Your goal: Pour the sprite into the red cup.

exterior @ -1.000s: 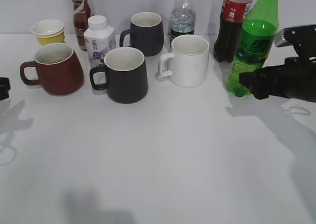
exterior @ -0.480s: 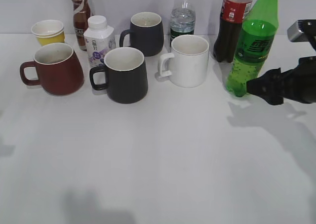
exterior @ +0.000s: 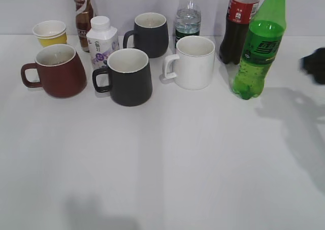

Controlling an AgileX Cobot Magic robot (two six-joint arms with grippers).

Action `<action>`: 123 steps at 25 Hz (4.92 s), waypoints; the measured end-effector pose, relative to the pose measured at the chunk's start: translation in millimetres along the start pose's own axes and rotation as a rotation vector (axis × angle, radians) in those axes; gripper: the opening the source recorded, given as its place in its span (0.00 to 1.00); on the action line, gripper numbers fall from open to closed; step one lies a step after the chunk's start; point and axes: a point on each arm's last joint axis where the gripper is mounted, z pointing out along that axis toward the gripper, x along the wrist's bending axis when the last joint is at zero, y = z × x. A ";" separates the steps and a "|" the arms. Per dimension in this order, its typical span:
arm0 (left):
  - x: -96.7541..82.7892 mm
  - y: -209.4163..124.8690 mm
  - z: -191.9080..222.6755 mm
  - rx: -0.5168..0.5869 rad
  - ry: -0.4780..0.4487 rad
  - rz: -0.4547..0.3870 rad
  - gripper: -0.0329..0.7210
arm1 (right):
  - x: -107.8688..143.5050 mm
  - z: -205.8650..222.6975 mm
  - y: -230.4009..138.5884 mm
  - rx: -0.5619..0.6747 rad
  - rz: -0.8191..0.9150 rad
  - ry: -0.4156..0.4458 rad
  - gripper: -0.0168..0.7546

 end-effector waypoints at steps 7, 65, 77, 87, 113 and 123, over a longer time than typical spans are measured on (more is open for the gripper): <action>11.8 -28.9 -27.6 -0.179 -0.045 0.160 0.40 | -21.9 -22.2 -4.3 -0.058 -0.075 -0.255 0.76; 21.4 -61.2 -0.7 -0.336 0.106 0.179 0.38 | 12.0 -232.2 -101.2 -0.081 -0.074 0.046 0.76; 21.9 -71.9 -9.2 -0.423 0.165 0.129 0.38 | 12.6 -245.0 -110.3 -0.186 0.001 -0.085 0.76; 22.0 -72.0 -8.9 -0.421 0.164 0.130 0.38 | 12.7 -245.3 -110.6 -0.189 0.002 -0.085 0.76; 22.0 -72.0 -8.9 -0.421 0.164 0.130 0.38 | 12.7 -245.3 -110.5 -0.190 0.002 -0.085 0.76; 22.0 -72.0 -8.9 -0.421 0.164 0.130 0.37 | 12.7 -245.3 -110.5 -0.190 0.000 -0.085 0.76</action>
